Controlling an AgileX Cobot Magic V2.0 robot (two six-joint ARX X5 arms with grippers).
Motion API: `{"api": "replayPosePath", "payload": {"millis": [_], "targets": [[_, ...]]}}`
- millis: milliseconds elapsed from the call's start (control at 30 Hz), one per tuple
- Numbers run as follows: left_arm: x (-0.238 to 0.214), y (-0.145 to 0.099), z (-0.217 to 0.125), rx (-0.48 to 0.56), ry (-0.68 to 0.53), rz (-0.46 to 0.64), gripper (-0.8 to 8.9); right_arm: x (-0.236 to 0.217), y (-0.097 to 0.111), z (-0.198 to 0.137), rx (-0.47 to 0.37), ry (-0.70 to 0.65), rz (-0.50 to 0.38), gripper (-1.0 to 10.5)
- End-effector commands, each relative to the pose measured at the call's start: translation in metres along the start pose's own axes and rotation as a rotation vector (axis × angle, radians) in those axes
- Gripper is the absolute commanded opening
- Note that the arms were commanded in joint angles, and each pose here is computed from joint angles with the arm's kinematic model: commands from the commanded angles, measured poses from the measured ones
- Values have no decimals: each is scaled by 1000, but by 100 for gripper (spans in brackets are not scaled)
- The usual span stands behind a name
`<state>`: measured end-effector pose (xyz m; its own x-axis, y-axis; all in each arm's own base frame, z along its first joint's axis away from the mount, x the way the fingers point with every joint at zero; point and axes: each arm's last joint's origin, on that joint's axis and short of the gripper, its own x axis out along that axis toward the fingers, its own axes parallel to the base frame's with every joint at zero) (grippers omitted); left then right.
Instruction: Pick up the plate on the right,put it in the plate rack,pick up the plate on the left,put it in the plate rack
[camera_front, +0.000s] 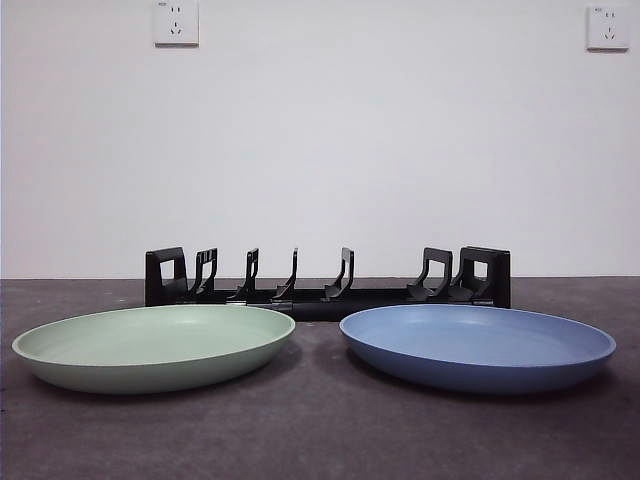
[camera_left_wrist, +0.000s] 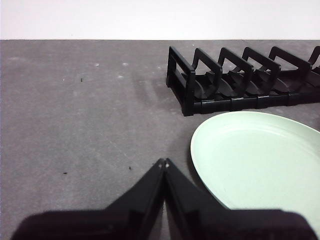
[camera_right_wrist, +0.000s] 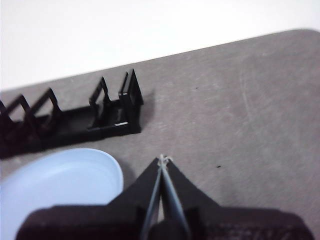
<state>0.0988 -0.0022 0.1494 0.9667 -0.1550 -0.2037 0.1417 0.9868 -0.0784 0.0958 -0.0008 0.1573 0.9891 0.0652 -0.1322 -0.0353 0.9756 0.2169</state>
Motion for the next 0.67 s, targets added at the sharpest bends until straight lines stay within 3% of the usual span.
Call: {"api": "replayPosePath", "payload": {"millis": [33, 367, 467, 667], "targets": [[-2, 0, 8, -46, -29, -1, -5, -2, 2, 8, 138, -20, 12, -9], [-23, -7, 61, -150, -126, -44, -6, -20, 21, 78, 144, -95, 129, -11], [-29, -11, 77, -146, -99, -87, -6, -21, 29, 105, 129, -56, 172, -11], [-34, -17, 116, -115, -16, -212, -6, -13, 42, 153, 20, 111, 277, -11]]}}
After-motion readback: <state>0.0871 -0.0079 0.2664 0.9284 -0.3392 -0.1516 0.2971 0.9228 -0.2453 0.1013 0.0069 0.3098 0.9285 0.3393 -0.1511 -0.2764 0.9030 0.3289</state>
